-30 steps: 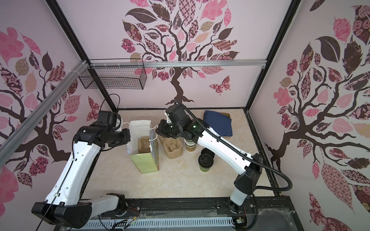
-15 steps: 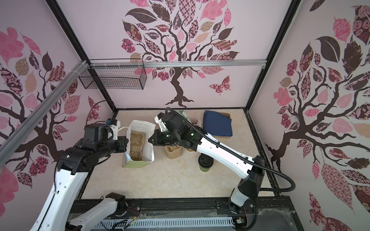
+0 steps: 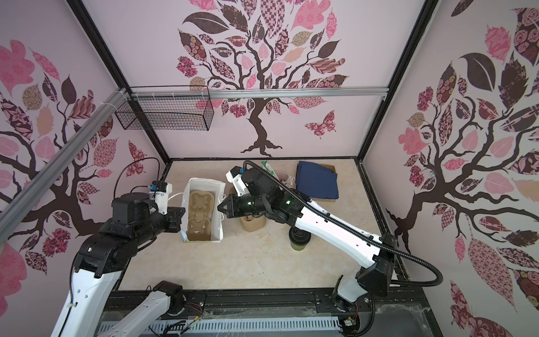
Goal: Pack a coffee takeout order
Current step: Shake the takeout bag at the center of the table.
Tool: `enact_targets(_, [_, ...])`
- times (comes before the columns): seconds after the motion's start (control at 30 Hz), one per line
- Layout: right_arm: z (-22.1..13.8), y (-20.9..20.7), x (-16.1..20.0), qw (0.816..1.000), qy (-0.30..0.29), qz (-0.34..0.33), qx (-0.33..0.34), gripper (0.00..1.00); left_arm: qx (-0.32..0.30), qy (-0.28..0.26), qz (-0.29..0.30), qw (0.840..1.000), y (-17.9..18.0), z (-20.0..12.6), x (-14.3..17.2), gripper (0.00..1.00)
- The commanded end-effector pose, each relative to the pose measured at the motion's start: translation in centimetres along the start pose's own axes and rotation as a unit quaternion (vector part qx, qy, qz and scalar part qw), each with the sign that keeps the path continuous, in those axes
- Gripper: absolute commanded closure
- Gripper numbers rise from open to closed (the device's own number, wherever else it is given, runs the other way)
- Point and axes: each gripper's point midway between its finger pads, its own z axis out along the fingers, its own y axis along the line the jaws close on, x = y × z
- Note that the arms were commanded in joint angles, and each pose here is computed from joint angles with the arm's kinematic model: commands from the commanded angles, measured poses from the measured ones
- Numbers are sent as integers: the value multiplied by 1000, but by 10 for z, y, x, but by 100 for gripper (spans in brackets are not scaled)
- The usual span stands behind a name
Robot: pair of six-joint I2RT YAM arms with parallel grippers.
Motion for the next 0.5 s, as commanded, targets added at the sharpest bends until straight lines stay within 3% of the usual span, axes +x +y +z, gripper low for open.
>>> enact_targets(0.0, [-24, 24, 1, 999, -4, -21, -31, 100, 23, 11, -14, 1000, -9, -5, -2, 100])
enact_targets(0.2, [-34, 19, 20, 999, 30, -6, -12, 99, 64, 81, -84, 991, -27, -12, 12, 100])
enact_targets(0.3, [-32, 2, 28, 999, 44, -1, 25, 97, 66, 88, -103, 989, -27, -8, 20, 100])
enact_targets(0.37, [-30, -8, 28, 998, 42, 0, 50, 87, 65, 80, -117, 988, -26, -4, 21, 100])
enact_targets(0.47, [-37, -14, 17, 996, 24, -5, 87, 62, 64, 72, -131, 987, -25, 0, 23, 100])
